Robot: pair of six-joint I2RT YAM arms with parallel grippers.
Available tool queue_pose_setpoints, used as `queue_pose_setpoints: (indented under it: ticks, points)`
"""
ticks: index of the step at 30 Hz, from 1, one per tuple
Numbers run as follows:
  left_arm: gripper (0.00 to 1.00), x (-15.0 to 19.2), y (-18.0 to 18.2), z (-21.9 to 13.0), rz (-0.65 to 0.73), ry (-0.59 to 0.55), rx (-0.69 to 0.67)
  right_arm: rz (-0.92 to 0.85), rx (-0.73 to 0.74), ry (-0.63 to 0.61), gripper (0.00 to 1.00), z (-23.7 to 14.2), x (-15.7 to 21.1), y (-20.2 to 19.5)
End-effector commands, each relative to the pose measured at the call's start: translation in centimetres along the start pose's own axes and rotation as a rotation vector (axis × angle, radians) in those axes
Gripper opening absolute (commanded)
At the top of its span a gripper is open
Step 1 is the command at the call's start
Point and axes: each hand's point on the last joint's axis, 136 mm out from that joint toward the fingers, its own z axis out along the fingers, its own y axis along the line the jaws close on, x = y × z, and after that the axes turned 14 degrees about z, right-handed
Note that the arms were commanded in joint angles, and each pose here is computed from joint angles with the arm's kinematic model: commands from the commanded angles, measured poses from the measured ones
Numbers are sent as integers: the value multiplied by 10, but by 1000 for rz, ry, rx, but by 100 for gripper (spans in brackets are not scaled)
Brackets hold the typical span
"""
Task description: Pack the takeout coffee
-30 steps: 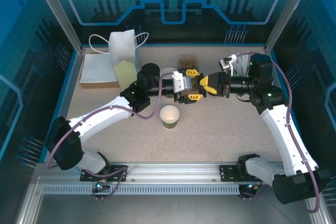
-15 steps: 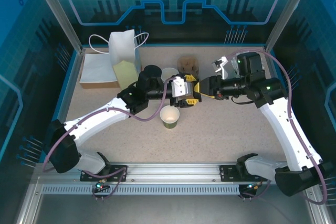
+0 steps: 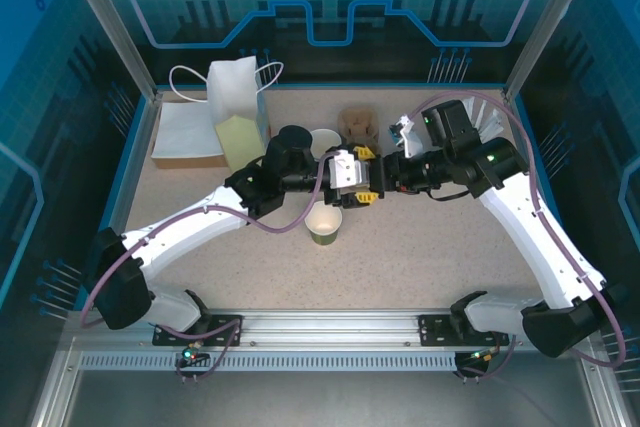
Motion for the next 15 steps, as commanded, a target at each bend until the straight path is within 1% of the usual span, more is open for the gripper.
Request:
queue_pose_setpoints:
  ticks: [1, 5, 8, 11, 15]
  points:
    - [70, -12, 8, 1, 33, -17, -14, -13, 11, -19, 34, -1, -2, 2]
    - [76, -11, 8, 0, 34, -8, -17, -13, -2, -17, 25, -2, -2, 2]
    - [81, -12, 8, -6, 23, -4, -29, -1, -45, -13, 21, -6, -3, 3]
    - [85, -13, 8, -14, 17, -12, -34, -4, -124, -4, 19, -12, -4, 6]
    - [87, -14, 5, -21, 19, -16, -26, 4, -187, 26, 18, -18, -2, 2]
